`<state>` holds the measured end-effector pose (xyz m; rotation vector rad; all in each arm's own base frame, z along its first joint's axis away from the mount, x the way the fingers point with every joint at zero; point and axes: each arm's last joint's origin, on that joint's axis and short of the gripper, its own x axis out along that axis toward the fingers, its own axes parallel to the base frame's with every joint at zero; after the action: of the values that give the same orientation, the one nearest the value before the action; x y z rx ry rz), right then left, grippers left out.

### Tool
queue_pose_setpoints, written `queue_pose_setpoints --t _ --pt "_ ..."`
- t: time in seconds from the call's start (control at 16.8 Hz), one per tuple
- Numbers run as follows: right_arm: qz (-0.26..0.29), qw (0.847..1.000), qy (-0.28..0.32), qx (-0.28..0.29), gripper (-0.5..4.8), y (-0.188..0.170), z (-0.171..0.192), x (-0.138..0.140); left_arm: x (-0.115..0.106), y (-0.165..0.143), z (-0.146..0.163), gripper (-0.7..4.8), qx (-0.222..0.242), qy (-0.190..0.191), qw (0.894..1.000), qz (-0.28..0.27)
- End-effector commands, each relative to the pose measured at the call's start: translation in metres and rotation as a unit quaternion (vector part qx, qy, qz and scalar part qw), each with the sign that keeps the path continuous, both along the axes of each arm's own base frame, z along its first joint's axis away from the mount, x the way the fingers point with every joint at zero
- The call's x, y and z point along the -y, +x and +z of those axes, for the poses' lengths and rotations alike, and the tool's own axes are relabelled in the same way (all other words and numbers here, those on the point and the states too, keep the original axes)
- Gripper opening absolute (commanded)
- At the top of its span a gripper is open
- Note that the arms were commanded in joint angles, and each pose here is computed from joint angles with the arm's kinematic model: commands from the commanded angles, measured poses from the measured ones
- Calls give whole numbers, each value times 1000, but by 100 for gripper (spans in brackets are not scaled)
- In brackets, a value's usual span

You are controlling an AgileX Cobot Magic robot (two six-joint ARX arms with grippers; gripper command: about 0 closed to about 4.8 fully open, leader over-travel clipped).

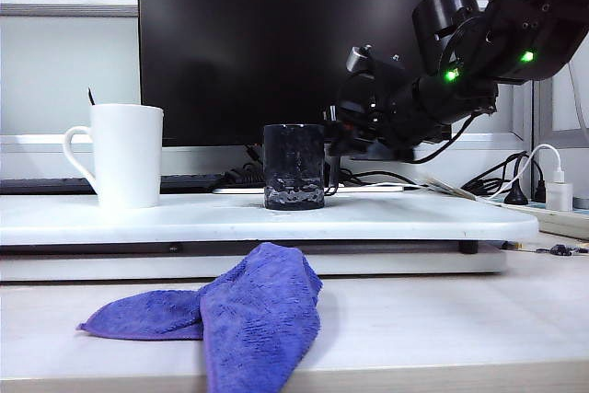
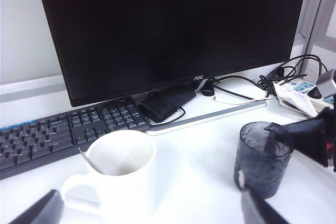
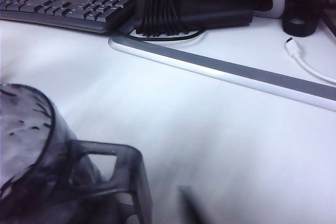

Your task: Carefully pick up the black cup and pour some water from the black cup into the white cup.

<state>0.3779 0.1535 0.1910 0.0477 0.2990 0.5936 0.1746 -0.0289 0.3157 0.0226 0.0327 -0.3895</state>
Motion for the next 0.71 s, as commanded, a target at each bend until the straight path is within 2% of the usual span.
queue_pose_setpoints --t 0.06,0.24,0.36,0.53,0.59,0.65,0.71 --pt "3 1000 -2 19 229 0 8 0 0 -1 2 479 8 1 1000 0" --pt "6 999 -10 46 331 -4 24 2 0 -4 6 479 26 0 1000 1" --pt "10 998 -30 49 330 -9 31 4 -1 -6 8 479 33 0 999 1" --pt "-5 999 -49 17 329 -25 53 11 -3 -17 15 479 56 -1 998 12" --pt "-5 999 -43 32 328 -33 71 14 -4 -24 19 479 72 -4 997 20" --pt "-8 997 -25 75 323 -51 106 21 -6 -38 27 479 101 -8 995 24" --pt "-11 994 -6 106 293 -69 134 28 -7 -47 31 479 117 -11 993 24"
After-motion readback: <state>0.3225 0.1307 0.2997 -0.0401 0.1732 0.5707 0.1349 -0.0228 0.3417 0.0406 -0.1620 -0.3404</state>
